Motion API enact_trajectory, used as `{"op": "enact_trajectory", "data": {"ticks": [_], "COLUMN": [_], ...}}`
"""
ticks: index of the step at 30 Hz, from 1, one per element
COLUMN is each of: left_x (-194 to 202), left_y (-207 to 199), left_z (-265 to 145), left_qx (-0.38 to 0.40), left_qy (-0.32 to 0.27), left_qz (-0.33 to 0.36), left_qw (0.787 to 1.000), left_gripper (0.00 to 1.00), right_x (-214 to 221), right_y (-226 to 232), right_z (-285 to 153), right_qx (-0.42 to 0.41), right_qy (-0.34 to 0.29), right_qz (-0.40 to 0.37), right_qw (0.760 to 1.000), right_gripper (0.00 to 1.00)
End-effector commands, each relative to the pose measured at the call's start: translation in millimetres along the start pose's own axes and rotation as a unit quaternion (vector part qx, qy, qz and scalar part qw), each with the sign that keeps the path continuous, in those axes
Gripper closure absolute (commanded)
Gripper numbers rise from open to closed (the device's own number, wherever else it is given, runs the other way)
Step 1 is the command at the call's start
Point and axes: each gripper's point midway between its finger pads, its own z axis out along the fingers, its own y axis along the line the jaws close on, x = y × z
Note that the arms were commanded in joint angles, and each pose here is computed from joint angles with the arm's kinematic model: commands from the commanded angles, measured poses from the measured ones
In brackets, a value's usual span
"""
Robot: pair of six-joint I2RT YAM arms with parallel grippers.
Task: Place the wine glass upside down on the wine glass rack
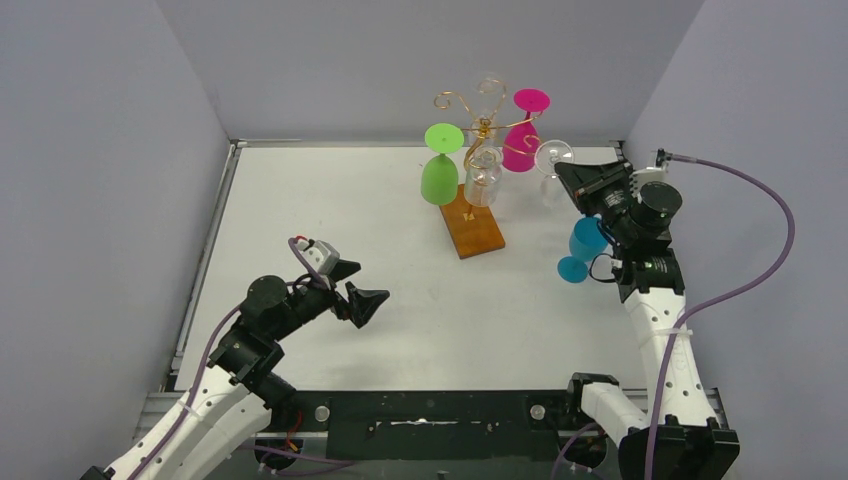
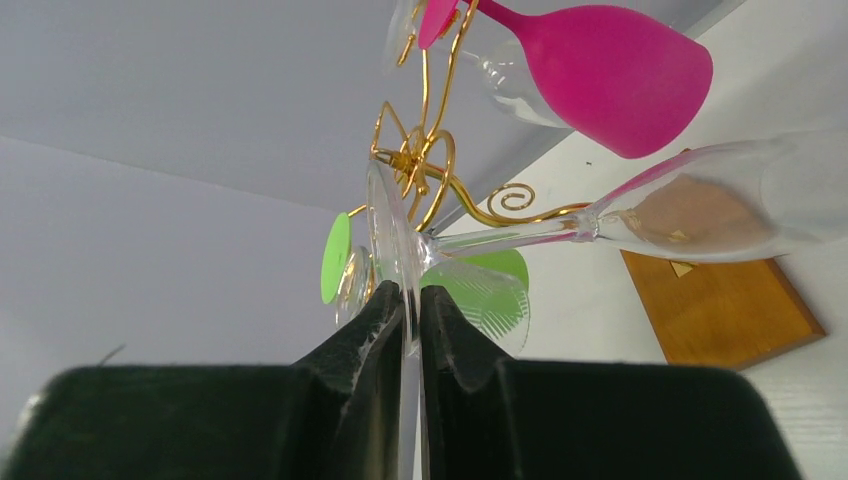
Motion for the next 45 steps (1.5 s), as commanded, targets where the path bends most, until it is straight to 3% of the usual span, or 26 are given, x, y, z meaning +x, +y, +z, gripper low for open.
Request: {"op": "enact_trajectory", "data": {"ticks": [1,16,45], "left_x": [-8,-7,-6], "left_y": [-4,-4,-6], "left_z": [-1,-2,-2], "left_qx": [0.011,0.012,0.017], "left_qy": [-0.012,-0.012,-0.011], "left_qz": [0.014,0.016,0.021], "left_qw": [1.0,1.0,1.0], "left_gripper": [0.02,0.02,0.02], "right_x": [-38,-49,-15], "right_y": [57,66,75], "right_z": [3,36,66], "right_qx": [-0.082,-0.098,-0.117], "right_qy": [-0.057,-0.042,0.028], "right_qz": [-0.014,-0.014,-0.016], "right_qw": [0.995,0.994,0.993], "right_gripper": [1.0,1.0,1.0]}}
